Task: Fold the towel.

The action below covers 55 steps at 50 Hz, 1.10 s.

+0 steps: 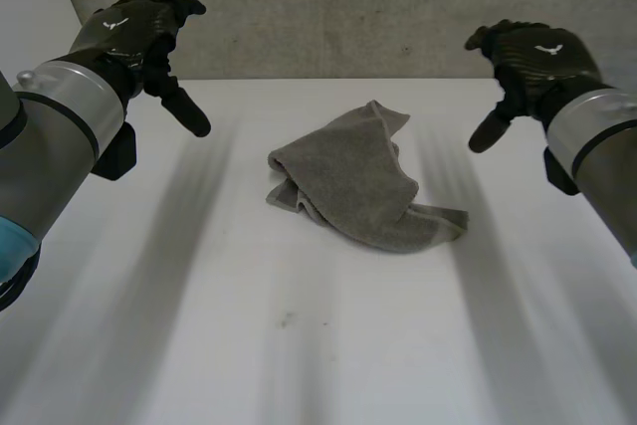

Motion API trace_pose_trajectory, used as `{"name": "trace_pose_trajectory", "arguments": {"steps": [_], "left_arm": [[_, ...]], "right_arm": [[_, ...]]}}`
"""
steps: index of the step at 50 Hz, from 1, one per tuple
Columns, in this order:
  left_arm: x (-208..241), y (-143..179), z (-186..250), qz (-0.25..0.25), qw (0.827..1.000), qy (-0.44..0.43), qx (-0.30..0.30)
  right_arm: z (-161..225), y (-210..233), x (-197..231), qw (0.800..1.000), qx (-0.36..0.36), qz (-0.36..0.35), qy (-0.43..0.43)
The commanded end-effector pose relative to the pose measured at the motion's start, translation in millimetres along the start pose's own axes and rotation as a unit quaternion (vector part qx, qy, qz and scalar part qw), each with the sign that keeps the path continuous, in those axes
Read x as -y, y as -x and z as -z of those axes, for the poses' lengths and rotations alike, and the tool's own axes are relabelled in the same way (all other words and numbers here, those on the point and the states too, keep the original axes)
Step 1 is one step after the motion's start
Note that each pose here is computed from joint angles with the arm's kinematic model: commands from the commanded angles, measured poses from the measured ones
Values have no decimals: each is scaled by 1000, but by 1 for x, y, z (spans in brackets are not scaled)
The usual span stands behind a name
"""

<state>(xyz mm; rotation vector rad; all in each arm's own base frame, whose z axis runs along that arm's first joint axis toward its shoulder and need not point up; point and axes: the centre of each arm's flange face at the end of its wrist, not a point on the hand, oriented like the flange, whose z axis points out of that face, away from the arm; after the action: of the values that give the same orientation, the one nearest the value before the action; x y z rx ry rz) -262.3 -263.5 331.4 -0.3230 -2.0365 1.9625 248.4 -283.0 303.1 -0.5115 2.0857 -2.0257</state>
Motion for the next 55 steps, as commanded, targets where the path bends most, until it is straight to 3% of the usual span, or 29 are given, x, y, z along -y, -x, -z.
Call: {"name": "trace_pose_trajectory", "arguments": {"steps": [1,55], "left_arm": [[0,3,0,-4,1000,2,19],[-19,-11,-2,-8,1000,24,-4]], "right_arm": [[-1,-9,-6,1000,-12,3,18],[-8,-23,-5,1000,-26,-10,1]]}}
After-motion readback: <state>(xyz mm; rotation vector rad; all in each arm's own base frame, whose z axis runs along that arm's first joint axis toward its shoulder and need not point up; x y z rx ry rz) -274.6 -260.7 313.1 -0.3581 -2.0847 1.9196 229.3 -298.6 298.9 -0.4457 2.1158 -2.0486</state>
